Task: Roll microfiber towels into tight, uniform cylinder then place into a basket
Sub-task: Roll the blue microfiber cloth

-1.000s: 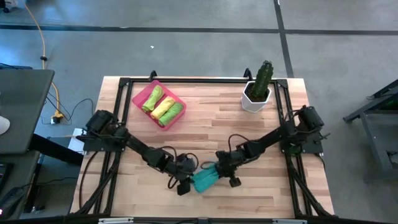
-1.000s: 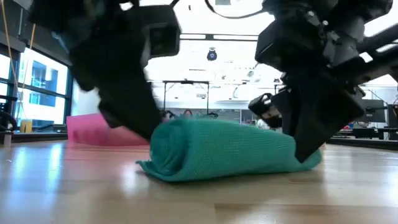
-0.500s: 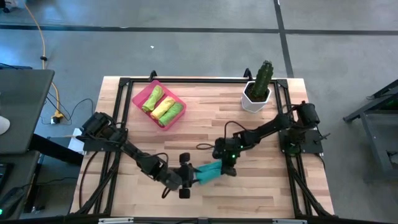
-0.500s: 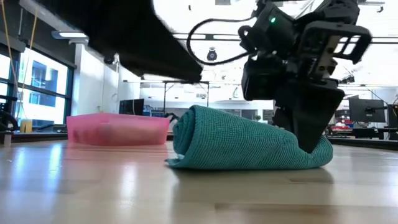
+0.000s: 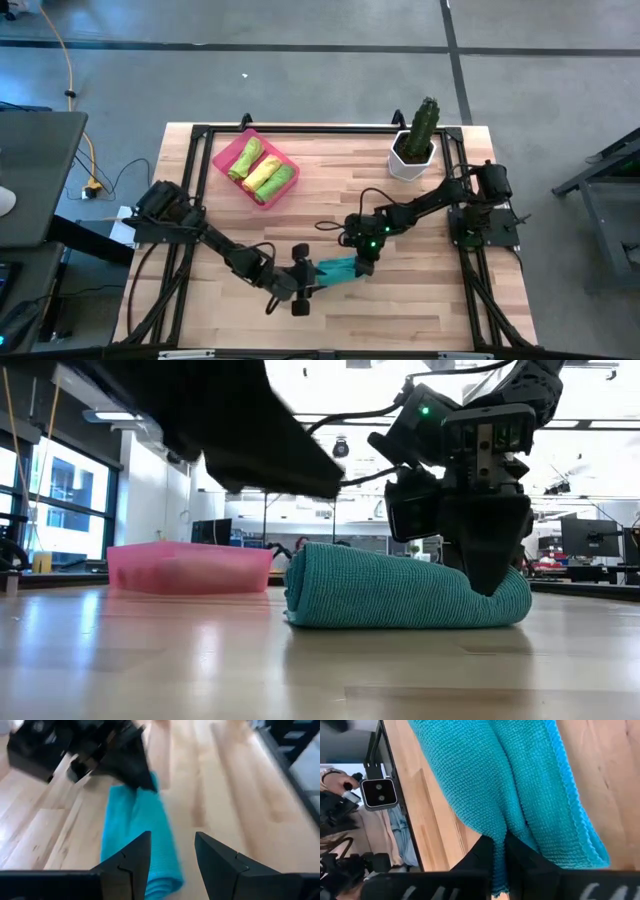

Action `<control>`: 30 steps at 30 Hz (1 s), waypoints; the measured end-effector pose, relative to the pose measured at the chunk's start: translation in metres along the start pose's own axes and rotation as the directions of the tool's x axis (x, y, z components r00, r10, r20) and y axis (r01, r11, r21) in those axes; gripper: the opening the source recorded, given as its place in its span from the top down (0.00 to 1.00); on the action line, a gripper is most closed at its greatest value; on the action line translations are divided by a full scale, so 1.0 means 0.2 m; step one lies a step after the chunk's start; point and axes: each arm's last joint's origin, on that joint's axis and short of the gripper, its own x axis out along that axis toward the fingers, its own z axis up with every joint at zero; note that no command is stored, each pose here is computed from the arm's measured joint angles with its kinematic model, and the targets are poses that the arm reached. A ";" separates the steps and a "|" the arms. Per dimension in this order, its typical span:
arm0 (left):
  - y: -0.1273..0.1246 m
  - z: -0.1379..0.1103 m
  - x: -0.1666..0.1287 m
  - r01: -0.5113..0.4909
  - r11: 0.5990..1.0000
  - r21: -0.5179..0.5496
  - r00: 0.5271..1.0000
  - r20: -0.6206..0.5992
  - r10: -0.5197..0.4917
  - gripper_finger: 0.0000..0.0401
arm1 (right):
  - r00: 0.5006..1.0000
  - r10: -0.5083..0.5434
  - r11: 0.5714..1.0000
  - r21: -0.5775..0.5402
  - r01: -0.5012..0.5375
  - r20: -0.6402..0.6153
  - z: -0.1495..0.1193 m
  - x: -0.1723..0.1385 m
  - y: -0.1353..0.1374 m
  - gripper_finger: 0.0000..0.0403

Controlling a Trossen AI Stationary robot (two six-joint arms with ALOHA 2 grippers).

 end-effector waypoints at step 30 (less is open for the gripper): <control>0.09 -0.19 0.21 0.041 0.960 -0.278 0.980 -0.178 -0.093 0.64 | 1.000 0.008 0.980 -0.197 -0.006 0.011 0.00 -0.02 0.02 0.85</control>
